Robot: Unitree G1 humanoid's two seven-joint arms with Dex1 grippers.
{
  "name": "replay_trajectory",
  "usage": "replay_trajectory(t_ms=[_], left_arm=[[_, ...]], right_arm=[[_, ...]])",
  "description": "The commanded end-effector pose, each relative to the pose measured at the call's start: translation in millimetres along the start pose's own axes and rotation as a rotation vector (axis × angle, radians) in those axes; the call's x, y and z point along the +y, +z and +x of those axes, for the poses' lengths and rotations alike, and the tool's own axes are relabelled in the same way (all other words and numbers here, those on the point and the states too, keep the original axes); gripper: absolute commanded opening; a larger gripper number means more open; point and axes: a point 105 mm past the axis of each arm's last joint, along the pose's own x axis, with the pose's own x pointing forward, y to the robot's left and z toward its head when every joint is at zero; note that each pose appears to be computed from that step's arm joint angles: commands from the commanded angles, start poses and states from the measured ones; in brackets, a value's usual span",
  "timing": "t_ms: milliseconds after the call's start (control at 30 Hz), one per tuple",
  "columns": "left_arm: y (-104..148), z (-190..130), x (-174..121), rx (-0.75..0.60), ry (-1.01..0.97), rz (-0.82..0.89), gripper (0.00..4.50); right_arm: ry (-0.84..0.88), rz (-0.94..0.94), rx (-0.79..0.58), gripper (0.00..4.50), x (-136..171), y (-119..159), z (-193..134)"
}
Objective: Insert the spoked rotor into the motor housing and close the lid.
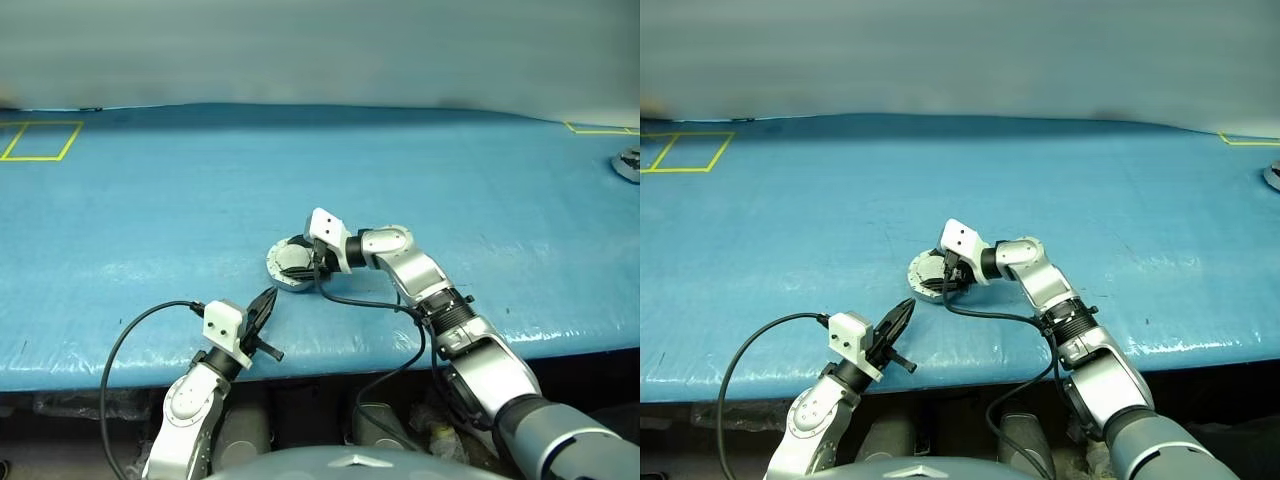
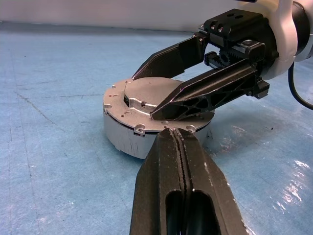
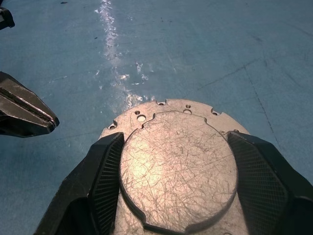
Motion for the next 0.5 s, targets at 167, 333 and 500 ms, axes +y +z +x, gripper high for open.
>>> replay_trajectory(t_ms=[167, 333, 500], left_arm=[[5.7, 0.5, 0.3, -0.028, 0.006, 0.005, 0.0], [6.0, 0.7, 0.1, -0.03, 0.006, 0.005, 0.0], [11.5, 1.8, 5.8, -0.05, 0.045, -0.026, 0.0]], right_arm=[[-0.034, -0.043, 0.061, 3.04, -5.0, -10.5, 1.0], [-0.036, -0.028, 0.063, 3.04, -4.8, -11.7, 3.0], [-0.018, 0.006, 0.079, 3.04, 0.5, -16.3, 5.5]])
